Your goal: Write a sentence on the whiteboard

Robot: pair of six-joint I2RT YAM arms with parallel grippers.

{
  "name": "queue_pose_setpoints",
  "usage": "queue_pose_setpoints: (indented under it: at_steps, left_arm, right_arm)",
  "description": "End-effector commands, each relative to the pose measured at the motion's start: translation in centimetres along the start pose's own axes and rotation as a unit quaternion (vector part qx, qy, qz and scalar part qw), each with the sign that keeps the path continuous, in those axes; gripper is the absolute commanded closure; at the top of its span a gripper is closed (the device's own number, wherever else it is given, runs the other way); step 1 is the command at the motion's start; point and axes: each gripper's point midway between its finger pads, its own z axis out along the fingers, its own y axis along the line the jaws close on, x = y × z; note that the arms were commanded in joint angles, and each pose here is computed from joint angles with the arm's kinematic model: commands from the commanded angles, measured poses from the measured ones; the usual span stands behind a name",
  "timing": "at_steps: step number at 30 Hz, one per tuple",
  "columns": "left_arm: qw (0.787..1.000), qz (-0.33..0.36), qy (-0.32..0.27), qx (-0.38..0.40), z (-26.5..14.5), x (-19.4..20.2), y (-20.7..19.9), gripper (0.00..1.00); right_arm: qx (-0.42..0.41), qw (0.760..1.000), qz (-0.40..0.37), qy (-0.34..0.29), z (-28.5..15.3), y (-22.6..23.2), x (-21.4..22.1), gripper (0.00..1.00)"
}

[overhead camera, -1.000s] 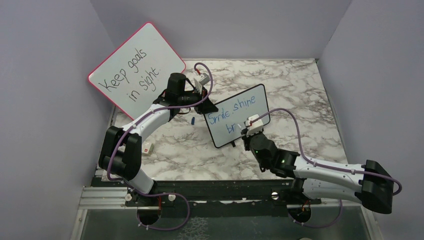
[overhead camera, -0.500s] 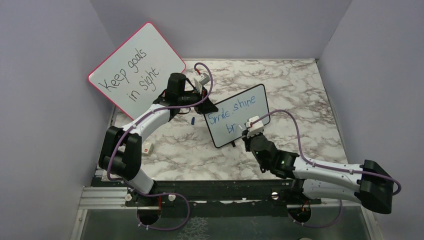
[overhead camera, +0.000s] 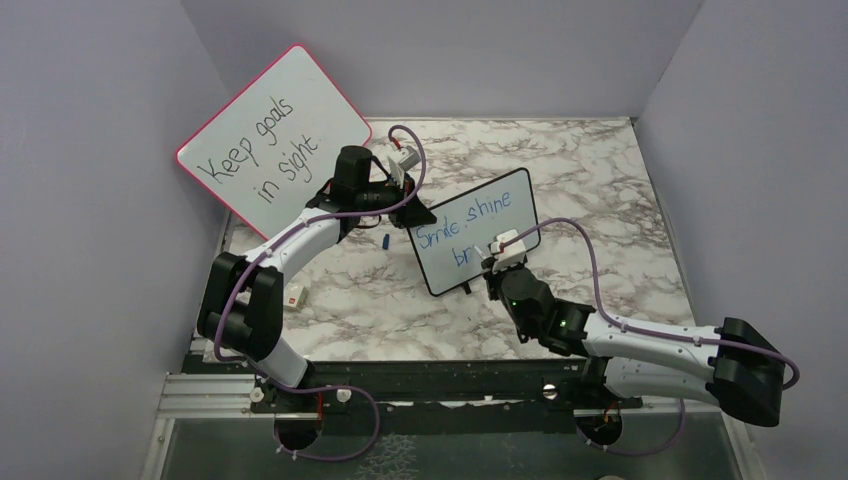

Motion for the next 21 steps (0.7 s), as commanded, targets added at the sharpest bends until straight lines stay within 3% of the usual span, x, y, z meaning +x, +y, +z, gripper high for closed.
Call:
queue_pose_setpoints:
  at_steps: [1,21]
  left_arm:
    - [0.999,0.016,0.021,-0.024,0.3,1.3,1.1,1.0]
    - [0.999,0.016,0.021,-0.024,0.3,1.3,1.1,1.0]
  right_arm:
    - [-0.007,1.0,0.006,-0.009,0.4,0.3,-0.2,0.99]
    - [0.002,1.0,0.013,0.016,0.4,-0.4,1.0,0.99]
